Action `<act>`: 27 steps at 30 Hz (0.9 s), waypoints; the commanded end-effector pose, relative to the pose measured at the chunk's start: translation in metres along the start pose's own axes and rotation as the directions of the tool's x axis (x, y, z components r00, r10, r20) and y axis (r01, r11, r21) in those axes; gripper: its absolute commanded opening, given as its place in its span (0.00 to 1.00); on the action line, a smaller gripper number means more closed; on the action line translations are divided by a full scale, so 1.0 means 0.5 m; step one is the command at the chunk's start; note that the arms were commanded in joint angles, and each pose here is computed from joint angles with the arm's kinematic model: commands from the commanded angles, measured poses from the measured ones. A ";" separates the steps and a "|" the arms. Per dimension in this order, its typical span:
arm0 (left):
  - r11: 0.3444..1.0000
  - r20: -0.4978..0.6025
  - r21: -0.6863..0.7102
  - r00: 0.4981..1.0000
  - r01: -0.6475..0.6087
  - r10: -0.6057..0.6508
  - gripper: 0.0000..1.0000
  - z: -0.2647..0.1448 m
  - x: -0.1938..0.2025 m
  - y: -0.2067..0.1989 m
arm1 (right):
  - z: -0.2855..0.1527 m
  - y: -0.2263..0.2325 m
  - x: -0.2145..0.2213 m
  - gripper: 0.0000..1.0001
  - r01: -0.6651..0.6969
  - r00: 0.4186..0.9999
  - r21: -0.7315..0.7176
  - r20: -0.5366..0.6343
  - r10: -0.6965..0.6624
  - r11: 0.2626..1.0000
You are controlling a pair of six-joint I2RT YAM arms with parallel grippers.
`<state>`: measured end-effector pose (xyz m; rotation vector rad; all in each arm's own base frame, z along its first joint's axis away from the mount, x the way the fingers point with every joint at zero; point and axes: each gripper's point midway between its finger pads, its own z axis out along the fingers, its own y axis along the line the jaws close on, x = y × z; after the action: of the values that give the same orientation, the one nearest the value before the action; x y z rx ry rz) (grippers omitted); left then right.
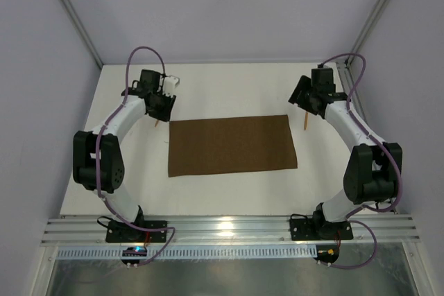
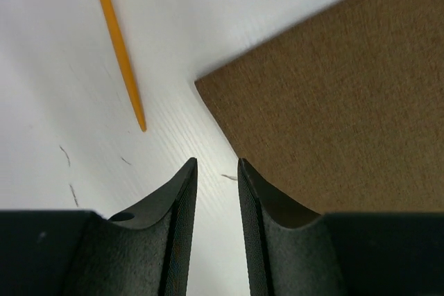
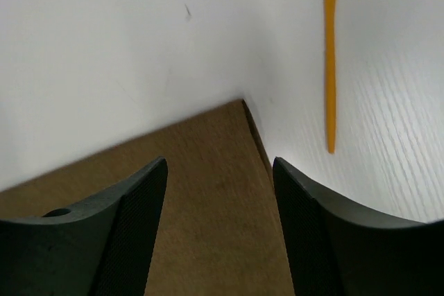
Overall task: Fold the napkin into a case and place the utensils inside
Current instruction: Smooth out the rectangle-folded napkin at the center of the board, then pick up the rectangle-folded napkin from the center of the board.
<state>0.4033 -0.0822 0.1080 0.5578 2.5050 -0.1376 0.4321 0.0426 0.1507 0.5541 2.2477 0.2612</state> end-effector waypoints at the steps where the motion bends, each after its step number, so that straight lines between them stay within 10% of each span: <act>1: 0.999 -0.101 0.031 0.994 0.040 -0.037 0.32 -0.005 0.079 -0.020 | -0.019 -0.096 0.162 0.67 0.144 0.953 0.096 -0.280 -0.112 0.985; 19: 0.994 -0.183 0.092 0.983 0.052 -0.034 0.34 0.028 0.169 -0.052 | -0.036 -0.160 0.365 0.58 0.184 0.868 0.077 -0.480 -0.125 0.980; 27: 0.994 -0.209 0.093 0.977 0.055 -0.034 0.34 0.043 0.185 -0.052 | -0.024 -0.163 0.377 0.17 0.179 0.873 0.088 -0.474 -0.117 0.980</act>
<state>0.3299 -0.0747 0.0411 0.5890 2.7406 -0.2089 0.2913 0.0582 0.0149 0.4065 2.7664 0.1906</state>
